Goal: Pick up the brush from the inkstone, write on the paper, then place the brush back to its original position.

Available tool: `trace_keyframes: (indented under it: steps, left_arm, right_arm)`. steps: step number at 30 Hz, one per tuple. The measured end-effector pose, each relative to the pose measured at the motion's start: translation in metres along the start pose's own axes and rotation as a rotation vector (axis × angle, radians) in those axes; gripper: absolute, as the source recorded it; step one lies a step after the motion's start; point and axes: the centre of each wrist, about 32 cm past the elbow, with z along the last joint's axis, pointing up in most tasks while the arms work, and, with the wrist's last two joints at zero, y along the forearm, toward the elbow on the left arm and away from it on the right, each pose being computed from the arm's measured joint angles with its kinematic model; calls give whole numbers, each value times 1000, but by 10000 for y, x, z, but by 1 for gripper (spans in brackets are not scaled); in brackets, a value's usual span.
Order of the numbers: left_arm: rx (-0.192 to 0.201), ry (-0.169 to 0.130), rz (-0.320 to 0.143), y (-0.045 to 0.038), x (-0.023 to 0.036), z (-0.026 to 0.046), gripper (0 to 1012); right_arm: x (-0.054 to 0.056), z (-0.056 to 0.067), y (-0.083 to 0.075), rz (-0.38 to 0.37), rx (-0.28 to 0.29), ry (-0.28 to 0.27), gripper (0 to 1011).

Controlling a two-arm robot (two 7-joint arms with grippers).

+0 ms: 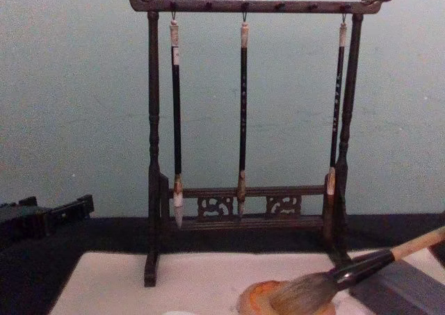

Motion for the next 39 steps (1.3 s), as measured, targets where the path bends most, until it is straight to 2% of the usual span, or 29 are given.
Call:
trace_keyframes:
  steps: [19,39]
  left_arm:
    - [0,0,0,0,0,1,1002]
    - [0,0,0,0,0,0,1002]
  right_arm:
    - [50,-37,128,40,-7,26,1008]
    - [47,-37,130,43,-8,18,1003]
